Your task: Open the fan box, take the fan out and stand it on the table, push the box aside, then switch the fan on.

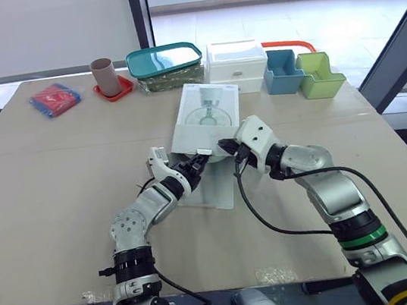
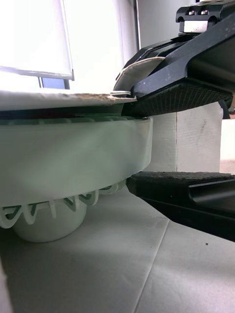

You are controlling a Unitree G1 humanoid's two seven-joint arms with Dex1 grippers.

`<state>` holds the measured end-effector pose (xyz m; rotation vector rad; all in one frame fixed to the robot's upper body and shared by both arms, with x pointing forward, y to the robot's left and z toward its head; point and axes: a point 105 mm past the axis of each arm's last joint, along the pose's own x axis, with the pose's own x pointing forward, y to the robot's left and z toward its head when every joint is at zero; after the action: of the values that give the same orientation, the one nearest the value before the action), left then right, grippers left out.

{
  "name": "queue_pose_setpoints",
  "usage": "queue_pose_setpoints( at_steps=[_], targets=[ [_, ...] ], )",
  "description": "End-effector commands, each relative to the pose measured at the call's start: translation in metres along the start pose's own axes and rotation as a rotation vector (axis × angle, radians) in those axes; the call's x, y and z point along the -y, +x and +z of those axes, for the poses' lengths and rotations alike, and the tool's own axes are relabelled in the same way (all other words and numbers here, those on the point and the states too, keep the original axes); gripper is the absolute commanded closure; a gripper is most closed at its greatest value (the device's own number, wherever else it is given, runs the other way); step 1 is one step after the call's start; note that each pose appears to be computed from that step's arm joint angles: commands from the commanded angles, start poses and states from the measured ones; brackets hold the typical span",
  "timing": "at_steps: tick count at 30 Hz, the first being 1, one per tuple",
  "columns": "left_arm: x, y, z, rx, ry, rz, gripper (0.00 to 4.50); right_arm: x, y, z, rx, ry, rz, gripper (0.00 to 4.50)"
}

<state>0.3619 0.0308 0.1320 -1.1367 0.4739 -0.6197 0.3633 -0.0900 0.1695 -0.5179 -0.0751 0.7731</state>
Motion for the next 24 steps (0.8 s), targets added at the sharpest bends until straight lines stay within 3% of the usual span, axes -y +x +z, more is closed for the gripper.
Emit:
queue_pose_setpoints(
  at_steps=[1,15,24],
  targets=[
    [0.003,-0.004,0.001,-0.013,0.037,-0.010,3.30,-0.002,0.000,0.000,-0.001,-0.005,0.003,4.50],
    [0.004,-0.055,-0.016,-0.203,0.081,-0.079,3.30,-0.003,0.000,-0.001,0.003,-0.004,0.003,4.50],
    [0.002,-0.076,-0.026,-0.224,0.056,-0.075,3.30,-0.006,0.000,-0.002,0.001,-0.001,0.011,4.50]
  ],
)
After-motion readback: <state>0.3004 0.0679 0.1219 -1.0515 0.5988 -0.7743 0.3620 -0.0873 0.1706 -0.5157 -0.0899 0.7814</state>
